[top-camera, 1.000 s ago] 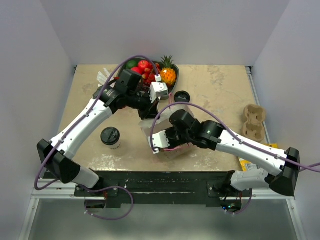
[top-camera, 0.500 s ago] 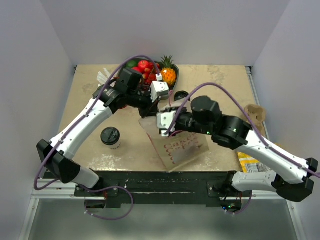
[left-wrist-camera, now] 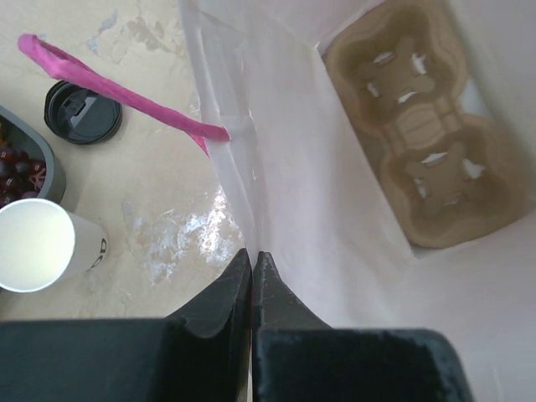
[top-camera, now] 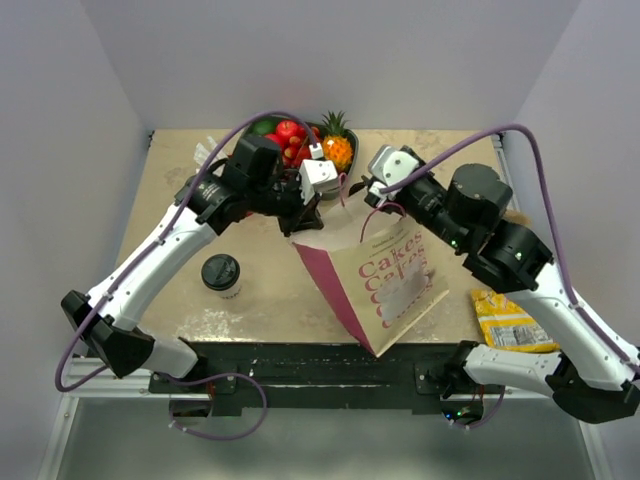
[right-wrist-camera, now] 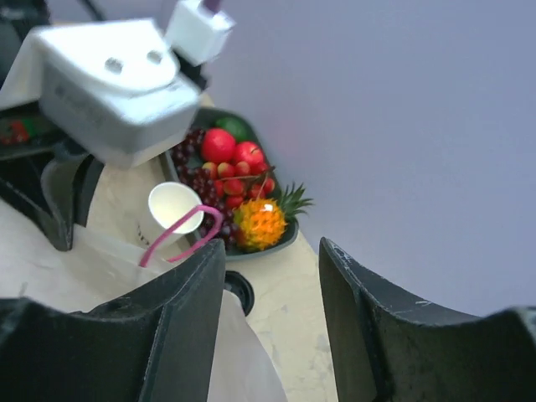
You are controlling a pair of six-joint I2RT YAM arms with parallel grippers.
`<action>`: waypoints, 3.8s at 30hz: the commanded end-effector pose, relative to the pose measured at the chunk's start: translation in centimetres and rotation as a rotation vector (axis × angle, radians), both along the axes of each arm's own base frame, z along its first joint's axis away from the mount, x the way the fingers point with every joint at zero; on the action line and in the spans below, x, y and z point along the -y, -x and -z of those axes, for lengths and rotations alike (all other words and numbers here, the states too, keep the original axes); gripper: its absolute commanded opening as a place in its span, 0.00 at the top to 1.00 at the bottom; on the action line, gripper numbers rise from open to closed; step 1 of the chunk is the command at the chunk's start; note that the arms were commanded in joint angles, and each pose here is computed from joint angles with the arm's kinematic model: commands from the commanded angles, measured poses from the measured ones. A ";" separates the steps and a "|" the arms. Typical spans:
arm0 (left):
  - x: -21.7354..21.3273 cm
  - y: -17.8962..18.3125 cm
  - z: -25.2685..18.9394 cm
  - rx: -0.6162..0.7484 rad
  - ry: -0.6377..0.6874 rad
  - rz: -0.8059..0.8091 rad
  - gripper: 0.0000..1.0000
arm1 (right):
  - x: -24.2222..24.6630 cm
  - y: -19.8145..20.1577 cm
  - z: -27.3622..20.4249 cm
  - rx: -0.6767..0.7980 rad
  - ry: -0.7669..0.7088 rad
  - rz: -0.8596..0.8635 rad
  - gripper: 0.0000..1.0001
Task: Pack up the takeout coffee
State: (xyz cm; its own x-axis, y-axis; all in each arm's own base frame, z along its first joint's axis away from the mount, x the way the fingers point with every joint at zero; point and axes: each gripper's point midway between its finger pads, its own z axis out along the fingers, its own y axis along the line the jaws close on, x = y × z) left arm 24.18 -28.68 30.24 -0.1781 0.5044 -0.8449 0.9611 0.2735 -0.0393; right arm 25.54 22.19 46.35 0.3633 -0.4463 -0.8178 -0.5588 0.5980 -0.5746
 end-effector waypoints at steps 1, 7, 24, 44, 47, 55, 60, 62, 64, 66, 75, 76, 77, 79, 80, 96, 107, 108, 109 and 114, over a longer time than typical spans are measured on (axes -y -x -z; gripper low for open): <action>2.1 0.4 -2.5 -0.047 0.105 0.054 1.00 | -2.4 -0.1 2.9 0.020 0.063 -0.109 0.47; 2.7 1.1 -2.7 -0.105 0.134 0.082 1.00 | -2.9 0.0 6.1 0.024 0.228 -0.164 0.41; 2.0 0.5 -2.2 -0.054 0.092 0.122 1.00 | 1.8 -4.3 8.8 0.287 0.401 0.216 0.58; 3.2 4.5 0.1 0.338 -0.152 0.203 1.00 | 6.3 -6.1 4.8 -0.107 -0.163 0.391 0.65; 2.9 4.8 1.2 0.327 -0.171 0.206 1.00 | 6.9 -6.4 6.3 -0.135 -0.153 0.412 0.65; 3.7 4.6 -0.1 0.319 -0.145 0.197 1.00 | 7.2 -6.6 5.4 -0.124 -0.163 0.410 0.64; 3.3 3.0 0.3 0.193 -0.130 0.158 1.00 | 7.7 -6.1 1.0 -0.077 -0.228 0.390 0.60; 3.1 2.4 0.6 0.111 -0.109 0.144 1.00 | 7.9 -6.0 -0.4 -0.073 -0.244 0.374 0.59; 2.8 0.5 1.1 0.052 -0.098 0.099 1.00 | 7.5 -5.7 -0.8 -0.086 -0.243 0.339 0.57; 2.8 -0.7 1.5 0.014 -0.095 0.077 0.89 | 7.3 -5.6 -1.5 -0.084 -0.250 0.321 0.56; 3.9 -3.3 -0.9 -0.028 0.037 -0.007 0.44 | 6.2 -5.2 -1.0 -0.106 -0.227 0.255 0.52; 3.8 -4.0 -2.4 -0.008 0.067 -0.035 0.39 | 5.8 -5.0 -0.9 -0.111 -0.218 0.228 0.50; 2.8 -4.8 -3.9 0.022 0.089 -0.072 0.36 | 5.6 -4.8 -1.1 -0.107 -0.208 0.210 0.46; 1.1 -6.2 -7.0 0.086 0.136 -0.145 0.31 | 4.8 -4.4 -0.3 -0.116 -0.144 0.154 0.38; -1.0 -7.1 -8.9 0.130 0.163 -0.206 0.29 | 3.5 -3.8 -0.4 -0.120 -0.124 0.069 0.31; -34.2 -11.6 -17.1 0.419 0.334 -1.451 0.11 | -21.4 0.0 7.5 -0.641 -0.192 -0.520 0.01; -40.6 -8.9 -22.7 0.563 0.511 -1.577 0.10 | -33.6 3.0 18.9 -0.809 -0.079 -0.482 0.01; -40.5 -8.8 -22.8 0.574 0.514 -1.569 0.10 | -33.9 2.7 20.0 -0.821 -0.068 -0.454 0.01; -40.3 -8.9 -22.8 0.573 0.516 -1.556 0.10 | -34.2 2.5 21.8 -0.838 -0.042 -0.423 0.01; -40.0 -9.2 -22.4 0.556 0.523 -1.539 0.10 | -34.4 1.3 24.8 -0.817 0.007 -0.332 0.01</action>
